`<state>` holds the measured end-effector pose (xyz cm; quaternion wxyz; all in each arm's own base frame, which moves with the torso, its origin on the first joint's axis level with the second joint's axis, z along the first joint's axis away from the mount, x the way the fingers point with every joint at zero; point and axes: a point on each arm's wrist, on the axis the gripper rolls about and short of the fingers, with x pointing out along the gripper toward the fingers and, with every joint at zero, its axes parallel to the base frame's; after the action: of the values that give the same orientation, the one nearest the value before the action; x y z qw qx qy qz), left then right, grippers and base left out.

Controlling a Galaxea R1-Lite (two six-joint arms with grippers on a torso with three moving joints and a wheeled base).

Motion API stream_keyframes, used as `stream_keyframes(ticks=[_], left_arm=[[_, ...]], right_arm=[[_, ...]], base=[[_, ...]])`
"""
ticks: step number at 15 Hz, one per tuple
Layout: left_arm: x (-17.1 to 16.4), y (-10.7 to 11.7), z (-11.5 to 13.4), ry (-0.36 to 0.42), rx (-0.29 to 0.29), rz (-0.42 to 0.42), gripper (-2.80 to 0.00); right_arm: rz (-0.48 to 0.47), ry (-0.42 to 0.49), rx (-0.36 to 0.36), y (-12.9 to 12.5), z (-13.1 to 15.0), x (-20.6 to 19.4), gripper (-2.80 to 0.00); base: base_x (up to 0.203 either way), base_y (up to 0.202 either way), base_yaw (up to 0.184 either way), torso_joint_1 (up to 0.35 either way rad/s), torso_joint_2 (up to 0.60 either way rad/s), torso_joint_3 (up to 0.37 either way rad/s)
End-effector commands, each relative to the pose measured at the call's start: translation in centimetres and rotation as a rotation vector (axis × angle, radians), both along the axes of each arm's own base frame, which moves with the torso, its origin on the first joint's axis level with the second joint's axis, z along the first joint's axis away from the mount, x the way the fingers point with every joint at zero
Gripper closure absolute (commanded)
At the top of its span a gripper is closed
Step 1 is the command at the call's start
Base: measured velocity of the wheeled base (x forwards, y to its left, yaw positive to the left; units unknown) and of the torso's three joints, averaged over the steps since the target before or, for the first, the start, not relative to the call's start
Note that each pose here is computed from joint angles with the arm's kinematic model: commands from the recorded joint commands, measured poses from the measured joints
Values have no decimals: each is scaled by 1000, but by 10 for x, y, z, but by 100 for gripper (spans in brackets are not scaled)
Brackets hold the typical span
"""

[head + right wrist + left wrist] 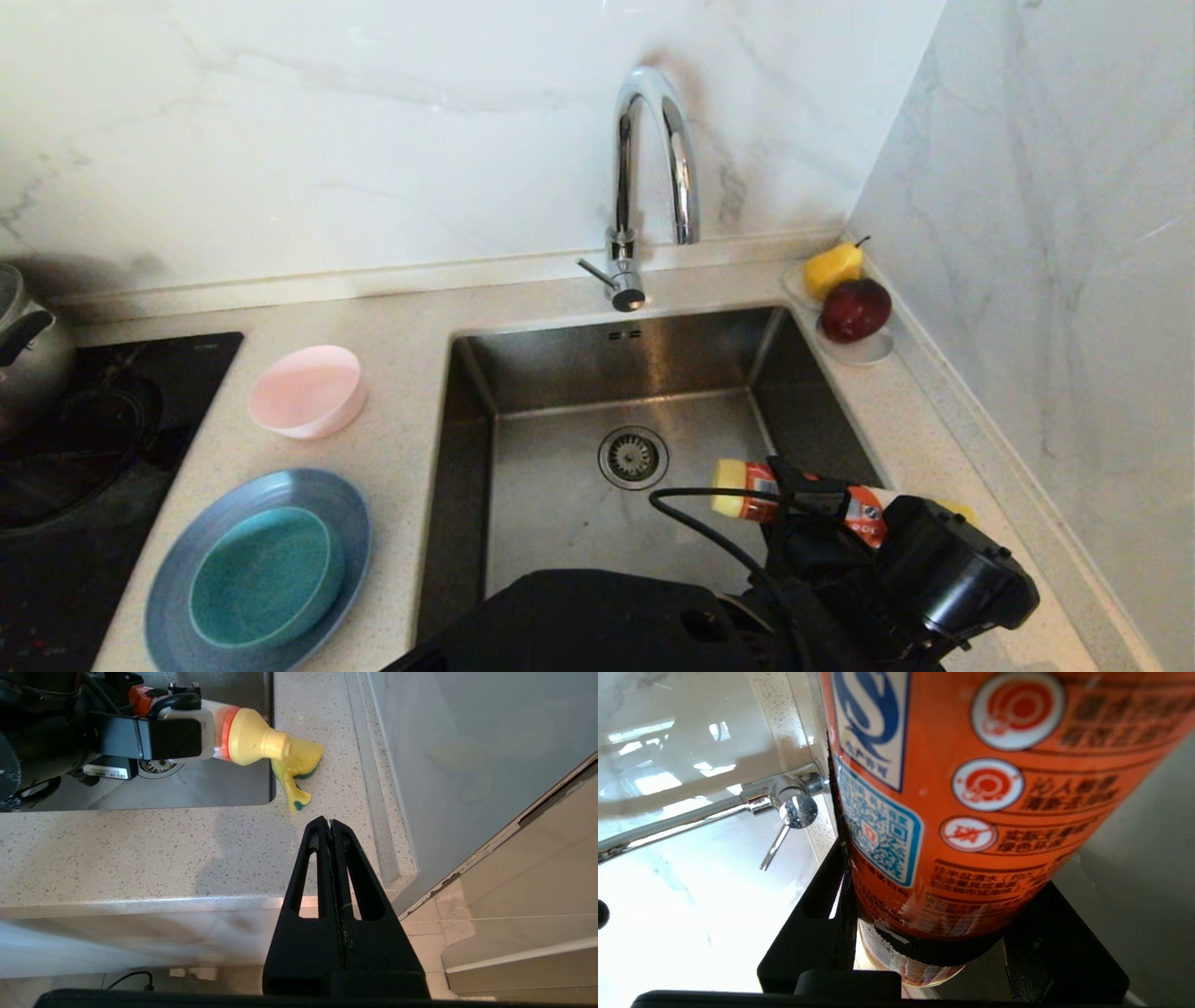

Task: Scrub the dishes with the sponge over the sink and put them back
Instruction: Squeeze it onto the sponge

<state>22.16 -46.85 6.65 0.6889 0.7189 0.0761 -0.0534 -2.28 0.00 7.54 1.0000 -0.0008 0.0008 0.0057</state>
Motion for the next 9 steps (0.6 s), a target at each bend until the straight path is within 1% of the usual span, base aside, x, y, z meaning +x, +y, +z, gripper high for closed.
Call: stream_keyframes(ticks=[1, 9], left_arm=[[3, 0, -3, -2, 15, 9, 0], [14, 3, -11, -5, 20, 40, 0]], right_arm=[[1, -1, 0, 0, 0, 0, 0], [1, -2, 0, 0, 0, 0, 0]], base=[[0, 0, 0, 0, 0, 0], [0, 0, 0, 0, 0, 0]])
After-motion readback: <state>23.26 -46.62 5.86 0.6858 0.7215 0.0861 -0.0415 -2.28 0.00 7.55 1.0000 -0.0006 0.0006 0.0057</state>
